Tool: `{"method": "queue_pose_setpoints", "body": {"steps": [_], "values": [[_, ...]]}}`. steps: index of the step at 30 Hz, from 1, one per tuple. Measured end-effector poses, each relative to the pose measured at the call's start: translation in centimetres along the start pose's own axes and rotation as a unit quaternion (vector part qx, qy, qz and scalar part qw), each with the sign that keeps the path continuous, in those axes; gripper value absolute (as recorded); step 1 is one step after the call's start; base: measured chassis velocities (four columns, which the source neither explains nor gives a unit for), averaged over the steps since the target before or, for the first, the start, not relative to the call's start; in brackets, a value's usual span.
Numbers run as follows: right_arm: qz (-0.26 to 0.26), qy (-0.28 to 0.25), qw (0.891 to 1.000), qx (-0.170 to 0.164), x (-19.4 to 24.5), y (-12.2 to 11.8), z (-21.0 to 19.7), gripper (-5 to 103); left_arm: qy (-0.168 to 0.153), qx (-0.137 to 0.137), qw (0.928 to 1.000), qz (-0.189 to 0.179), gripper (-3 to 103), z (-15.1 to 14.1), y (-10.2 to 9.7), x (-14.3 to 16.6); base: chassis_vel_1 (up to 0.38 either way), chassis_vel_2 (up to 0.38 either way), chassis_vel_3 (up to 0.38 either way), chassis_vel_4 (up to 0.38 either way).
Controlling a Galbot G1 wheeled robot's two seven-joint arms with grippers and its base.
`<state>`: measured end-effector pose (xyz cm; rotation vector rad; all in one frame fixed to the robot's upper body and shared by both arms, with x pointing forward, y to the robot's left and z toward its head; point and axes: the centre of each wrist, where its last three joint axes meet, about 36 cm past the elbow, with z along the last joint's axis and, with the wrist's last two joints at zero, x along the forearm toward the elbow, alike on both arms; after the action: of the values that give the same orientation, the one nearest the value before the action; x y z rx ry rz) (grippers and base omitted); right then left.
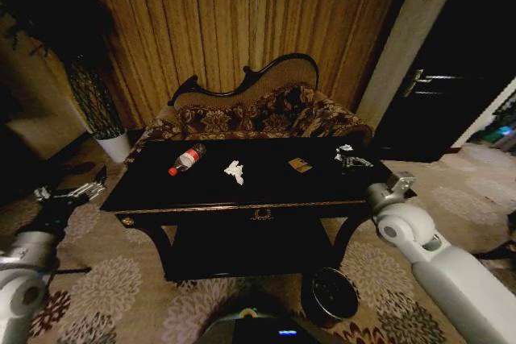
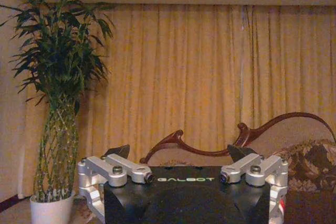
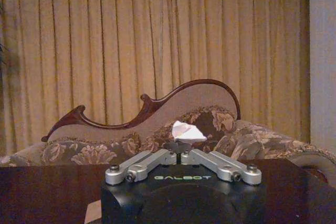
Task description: Move to the front of the table and place the trash on the table into the trash bin.
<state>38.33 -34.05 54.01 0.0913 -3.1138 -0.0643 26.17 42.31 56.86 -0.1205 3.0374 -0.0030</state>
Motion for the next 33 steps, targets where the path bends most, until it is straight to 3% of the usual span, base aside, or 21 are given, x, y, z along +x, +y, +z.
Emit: {"method": "queue_pose_setpoints", "body": {"steps": [33], "values": [[0.010,-0.002,1.000,0.003,1.6,-0.9,0.4,0,-0.009,-0.006,0.9998,0.016,100,-0.8,-1.0,0.4,0.077,-0.072,-0.068,0.072]]}}
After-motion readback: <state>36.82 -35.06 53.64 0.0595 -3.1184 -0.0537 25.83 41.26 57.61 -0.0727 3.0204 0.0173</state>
